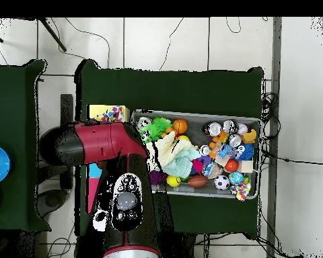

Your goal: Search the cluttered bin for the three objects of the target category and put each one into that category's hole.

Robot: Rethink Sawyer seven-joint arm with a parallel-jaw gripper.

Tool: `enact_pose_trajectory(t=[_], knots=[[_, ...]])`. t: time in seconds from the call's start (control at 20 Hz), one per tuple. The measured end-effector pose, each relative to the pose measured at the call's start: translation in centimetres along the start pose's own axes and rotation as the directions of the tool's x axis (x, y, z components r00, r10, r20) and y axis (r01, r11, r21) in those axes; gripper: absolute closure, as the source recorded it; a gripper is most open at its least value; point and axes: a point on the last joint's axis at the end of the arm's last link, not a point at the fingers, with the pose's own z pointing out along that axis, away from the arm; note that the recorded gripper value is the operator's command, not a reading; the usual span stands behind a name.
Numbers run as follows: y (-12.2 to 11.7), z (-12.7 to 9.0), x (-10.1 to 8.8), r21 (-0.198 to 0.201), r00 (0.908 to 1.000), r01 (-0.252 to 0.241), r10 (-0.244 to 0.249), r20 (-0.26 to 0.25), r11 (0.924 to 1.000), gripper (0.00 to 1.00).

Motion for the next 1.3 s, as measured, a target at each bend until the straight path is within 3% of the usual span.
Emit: enact_pose_trajectory(t=[0.3,0.5,0.9,1.3], knots=[[0.0,1.4,0.9,0.013,0.9996,0.028,-0.028,-0.006,0.9995,1.00],[-0.2,3.0,1.9,0.032,0.9975,0.071,-0.071,-0.003,0.9970,1.00],[-0.1,4.4,1.4,0.035,0.9910,0.115,-0.117,0.065,0.9928,1.00],[-0.2,8.0,1.9,0.050,0.9744,0.179,-0.184,0.129,0.9825,1.00]])
